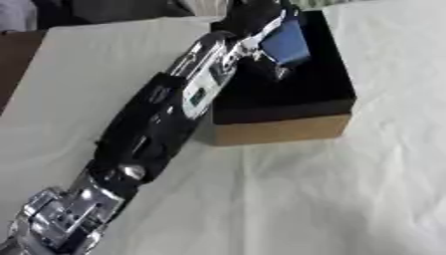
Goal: Pick up objects on the table and place them in the box.
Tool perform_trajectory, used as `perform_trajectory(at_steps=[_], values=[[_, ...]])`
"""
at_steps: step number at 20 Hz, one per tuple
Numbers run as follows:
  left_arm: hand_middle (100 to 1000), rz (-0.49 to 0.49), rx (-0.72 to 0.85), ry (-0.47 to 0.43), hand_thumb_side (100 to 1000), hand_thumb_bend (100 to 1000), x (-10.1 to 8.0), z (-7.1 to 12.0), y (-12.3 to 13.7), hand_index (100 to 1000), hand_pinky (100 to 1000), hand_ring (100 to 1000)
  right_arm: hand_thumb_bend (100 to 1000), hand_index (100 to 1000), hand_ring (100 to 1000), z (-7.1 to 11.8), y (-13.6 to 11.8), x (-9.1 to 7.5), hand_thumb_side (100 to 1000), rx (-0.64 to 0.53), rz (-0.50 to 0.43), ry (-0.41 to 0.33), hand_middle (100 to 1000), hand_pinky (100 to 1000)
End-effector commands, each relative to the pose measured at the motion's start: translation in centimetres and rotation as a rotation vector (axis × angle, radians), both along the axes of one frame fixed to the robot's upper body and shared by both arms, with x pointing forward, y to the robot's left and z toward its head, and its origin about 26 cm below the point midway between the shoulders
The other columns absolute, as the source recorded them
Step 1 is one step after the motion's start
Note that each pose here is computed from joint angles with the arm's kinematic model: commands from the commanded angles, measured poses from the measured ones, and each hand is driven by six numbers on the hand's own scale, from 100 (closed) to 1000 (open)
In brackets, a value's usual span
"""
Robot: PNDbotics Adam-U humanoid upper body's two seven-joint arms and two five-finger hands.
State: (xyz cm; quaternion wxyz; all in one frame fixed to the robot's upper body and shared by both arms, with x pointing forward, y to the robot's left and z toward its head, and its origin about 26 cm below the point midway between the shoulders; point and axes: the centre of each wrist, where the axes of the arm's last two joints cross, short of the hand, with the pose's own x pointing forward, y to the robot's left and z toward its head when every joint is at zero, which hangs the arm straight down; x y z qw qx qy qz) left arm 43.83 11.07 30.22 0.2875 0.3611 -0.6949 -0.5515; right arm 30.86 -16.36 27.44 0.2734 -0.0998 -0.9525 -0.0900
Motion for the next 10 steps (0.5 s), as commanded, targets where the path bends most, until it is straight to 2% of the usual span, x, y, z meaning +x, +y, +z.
perform_trajectory(at_steps=[1,2,5,8,10], values=[[876,-0.016,0.057,-0.016,370,758,-0.59,1.16,-0.30,968,996,949,100,825,694,0.48,0.06,-0.36,606,0.003,0.006,-0.024,600,749],[885,-0.003,0.072,-0.018,386,794,-0.57,1.19,-0.20,978,1000,961,100,825,694,0.47,0.08,-0.37,606,0.003,0.007,-0.024,600,749],[913,0.049,0.077,-0.031,380,812,-0.45,1.18,0.07,996,1000,985,100,825,694,0.40,0.13,-0.37,607,0.004,0.010,-0.021,600,749],[916,0.073,0.052,-0.045,376,799,-0.45,1.21,0.15,998,1000,988,100,825,693,0.33,0.15,-0.38,607,0.005,0.011,-0.019,599,748],[904,0.069,0.030,-0.054,373,758,-0.56,1.29,0.10,992,1000,978,100,824,693,0.31,0.17,-0.38,607,0.005,0.011,-0.018,599,748]])
